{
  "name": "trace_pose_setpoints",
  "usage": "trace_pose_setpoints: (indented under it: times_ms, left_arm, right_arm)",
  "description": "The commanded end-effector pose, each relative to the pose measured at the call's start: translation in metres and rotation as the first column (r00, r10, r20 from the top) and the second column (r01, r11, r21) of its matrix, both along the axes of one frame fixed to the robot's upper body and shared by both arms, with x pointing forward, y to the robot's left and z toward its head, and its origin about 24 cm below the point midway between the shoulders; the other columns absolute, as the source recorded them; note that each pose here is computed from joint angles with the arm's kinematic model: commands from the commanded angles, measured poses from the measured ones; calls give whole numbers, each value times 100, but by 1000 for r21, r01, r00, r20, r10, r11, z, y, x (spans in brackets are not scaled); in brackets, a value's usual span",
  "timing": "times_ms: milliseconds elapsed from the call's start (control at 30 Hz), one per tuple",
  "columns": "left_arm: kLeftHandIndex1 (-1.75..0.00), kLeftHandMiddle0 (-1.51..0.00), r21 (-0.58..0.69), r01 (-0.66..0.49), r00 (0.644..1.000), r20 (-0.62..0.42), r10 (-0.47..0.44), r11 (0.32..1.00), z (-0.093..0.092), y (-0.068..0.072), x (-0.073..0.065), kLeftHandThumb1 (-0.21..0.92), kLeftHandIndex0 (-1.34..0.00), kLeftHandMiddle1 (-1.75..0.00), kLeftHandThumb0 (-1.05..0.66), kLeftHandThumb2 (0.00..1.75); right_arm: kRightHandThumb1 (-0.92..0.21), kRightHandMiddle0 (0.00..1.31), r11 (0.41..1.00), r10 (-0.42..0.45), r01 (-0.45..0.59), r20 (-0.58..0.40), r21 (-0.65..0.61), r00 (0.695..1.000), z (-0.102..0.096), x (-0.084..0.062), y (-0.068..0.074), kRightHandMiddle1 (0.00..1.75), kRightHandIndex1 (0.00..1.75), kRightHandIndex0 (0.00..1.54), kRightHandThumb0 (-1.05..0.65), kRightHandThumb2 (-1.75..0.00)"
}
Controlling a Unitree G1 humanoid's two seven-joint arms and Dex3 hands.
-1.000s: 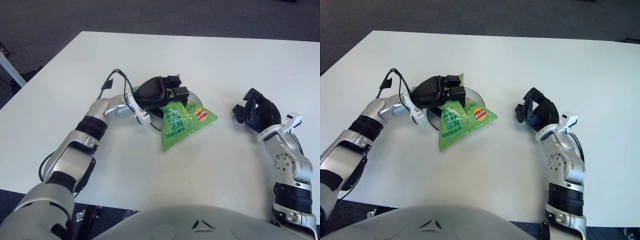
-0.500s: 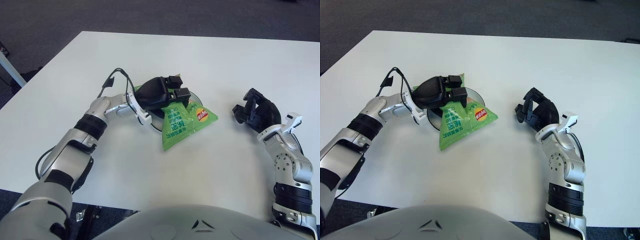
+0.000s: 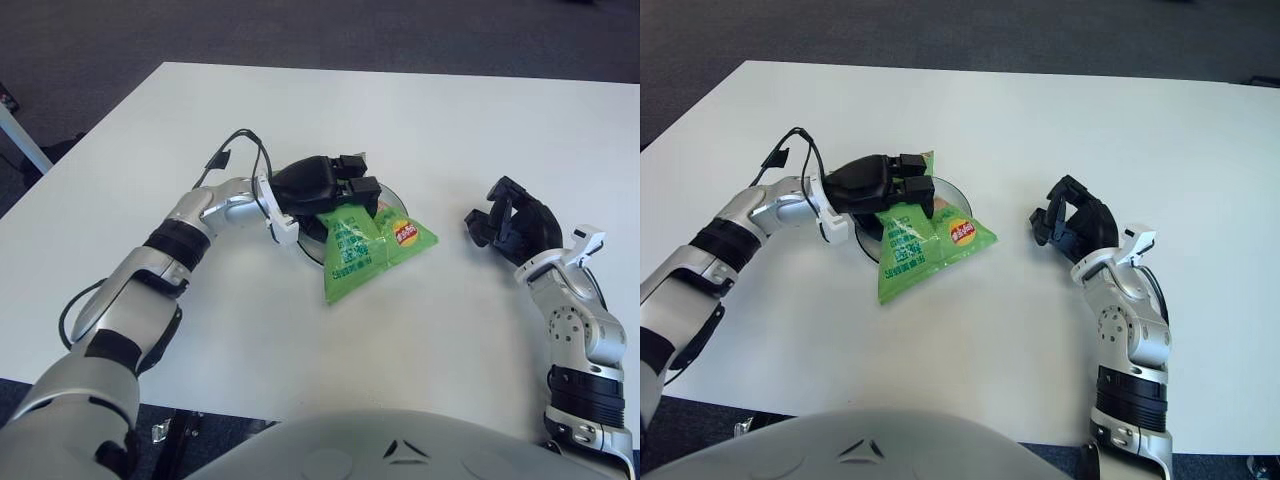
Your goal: Put the snack into the plate.
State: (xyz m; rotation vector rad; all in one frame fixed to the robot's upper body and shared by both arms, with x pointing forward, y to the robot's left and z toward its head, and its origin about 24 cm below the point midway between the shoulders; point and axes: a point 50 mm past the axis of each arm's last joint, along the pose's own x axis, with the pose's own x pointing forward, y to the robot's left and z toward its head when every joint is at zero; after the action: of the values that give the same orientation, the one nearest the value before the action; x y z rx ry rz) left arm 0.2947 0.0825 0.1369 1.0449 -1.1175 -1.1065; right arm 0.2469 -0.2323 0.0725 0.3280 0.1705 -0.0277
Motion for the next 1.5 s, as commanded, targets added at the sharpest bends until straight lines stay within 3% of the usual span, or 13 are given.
trace_pose_setpoints:
  times_ms: [0,167,200,433,533,733,933,1033,1133,1233,1267,1467]
  left_arm:
    - [-115,-16,112,47,997,-59,-40,993,-6,6,0,64,-2,-118,-62,78]
    - [-92,-4,136,81,989,-133,-63,987,-1,10,1,84,0,-85,-86,53]
    - [-81,-3,145,87,987,-146,-66,986,-1,11,2,87,0,-74,-90,50]
    - [-22,0,188,167,974,-184,-132,968,12,9,3,92,0,-24,-102,49]
    - [-8,0,194,190,965,-216,-147,962,16,12,3,92,0,-9,-104,50]
    - [-1,0,170,236,926,-337,-169,957,23,19,7,92,0,-1,-105,62]
    - [0,0,100,359,813,-521,-258,928,38,16,15,92,0,0,-105,63]
    - [0,0,45,428,719,-622,-310,903,40,14,19,92,0,0,-105,64]
    - [0,0,-9,470,646,-678,-351,883,39,15,22,92,0,0,-105,63]
    - [0,0,-132,485,496,-773,-396,864,34,17,26,92,0,0,-105,60]
    - [0,0,-154,486,466,-787,-404,860,34,17,26,92,0,0,-105,59]
    - [0,0,-181,486,430,-802,-414,855,36,18,26,92,0,0,-105,58]
  right_arm:
    - [-29,64,1000,-11,15,-156,25,988,-28,-11,1,175,175,127,-50,-136]
    - [-29,64,1000,-11,15,-156,25,988,-28,-11,1,175,175,127,-50,-136]
    - [-29,64,1000,-11,15,-156,25,988,-28,-11,1,175,175,127,-50,-136]
    - [-28,64,1000,-10,14,-153,24,988,-28,-11,1,175,175,127,-50,-136]
    - [-28,64,1000,-8,12,-152,23,988,-28,-10,1,175,175,127,-50,-136]
    - [-28,64,1000,-5,8,-154,21,988,-28,-10,1,175,175,128,-50,-136]
    - [-28,64,1000,-7,11,-153,23,988,-28,-10,1,175,175,128,-50,-136]
    - [-28,64,1000,-5,9,-151,21,988,-28,-10,0,175,175,128,-50,-136]
    - [-28,64,1000,-4,7,-150,20,989,-28,-10,0,175,175,128,-50,-136]
    - [-28,64,1000,-5,8,-147,21,989,-28,-10,0,175,175,128,-50,-136]
    - [-28,64,1000,-5,8,-147,20,989,-28,-10,0,175,175,128,-50,-136]
    - [-28,64,1000,-5,8,-146,20,989,-28,-10,0,175,175,128,-50,-136]
